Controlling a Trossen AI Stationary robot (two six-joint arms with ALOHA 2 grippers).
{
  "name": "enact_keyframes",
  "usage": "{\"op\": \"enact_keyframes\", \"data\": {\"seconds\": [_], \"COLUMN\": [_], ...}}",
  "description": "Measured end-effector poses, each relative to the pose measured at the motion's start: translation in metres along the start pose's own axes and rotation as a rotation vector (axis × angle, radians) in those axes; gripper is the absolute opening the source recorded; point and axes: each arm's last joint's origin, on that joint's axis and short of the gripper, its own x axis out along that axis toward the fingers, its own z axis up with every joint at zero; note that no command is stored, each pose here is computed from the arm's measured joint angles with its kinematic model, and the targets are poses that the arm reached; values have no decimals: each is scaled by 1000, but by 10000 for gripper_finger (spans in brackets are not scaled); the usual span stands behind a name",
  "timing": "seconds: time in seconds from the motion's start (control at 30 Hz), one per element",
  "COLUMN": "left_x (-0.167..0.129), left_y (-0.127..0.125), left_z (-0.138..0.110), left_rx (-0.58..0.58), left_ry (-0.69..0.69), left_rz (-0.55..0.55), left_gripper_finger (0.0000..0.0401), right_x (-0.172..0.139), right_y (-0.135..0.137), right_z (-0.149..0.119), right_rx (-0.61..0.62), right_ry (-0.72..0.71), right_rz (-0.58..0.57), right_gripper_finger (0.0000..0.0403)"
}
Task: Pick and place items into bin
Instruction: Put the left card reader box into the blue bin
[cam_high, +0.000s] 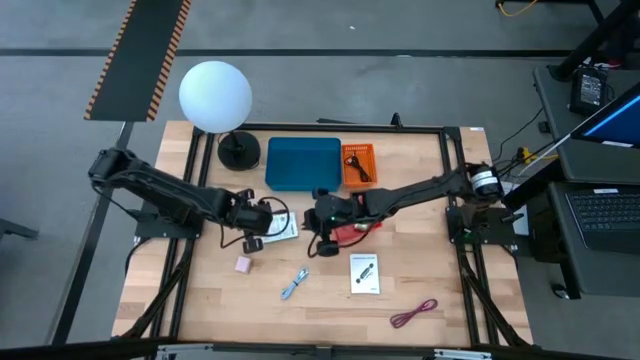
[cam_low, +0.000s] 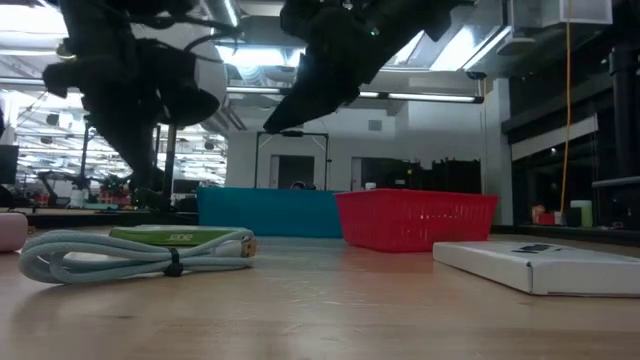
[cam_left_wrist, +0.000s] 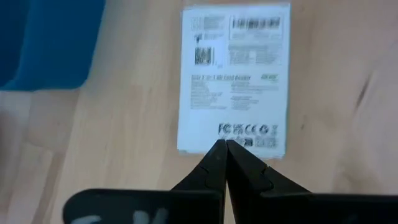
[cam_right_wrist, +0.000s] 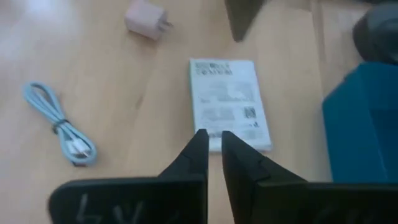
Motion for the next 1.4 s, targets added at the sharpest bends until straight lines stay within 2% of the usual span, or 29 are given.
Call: {"op": "enact_keyframes", "data": {"seconds": [0.37, 0.53, 0.7, 0.97, 1.23, 1.4], "left_x": [18, 19, 25, 34, 38, 39], "left_y": [-2, 2, 11, 18, 28, 30], "left_z": [-1, -2, -6, -4, -5, -4], "left_rx": [56, 47, 29, 40, 17, 3], "left_ry": [75, 86, 102, 38, 58, 69], "left_rz": [73, 98, 75, -21, -2, -32], "left_gripper_finger": [2, 2, 3, 2, 2, 2], "right_x": [-3, -4, -4, -4, -4, -4], "right_y": [27, 32, 33, 33, 33, 33], "right_z": [4, 4, 4, 4, 4, 4], "right_rx": [-14, -22, 11, 20, 20, 22], "right_ry": [-13, -18, -18, -12, -12, -12], "right_rz": [16, 26, 26, 26, 26, 26], "right_gripper_finger": [103, 125, 129, 129, 129, 129]}}
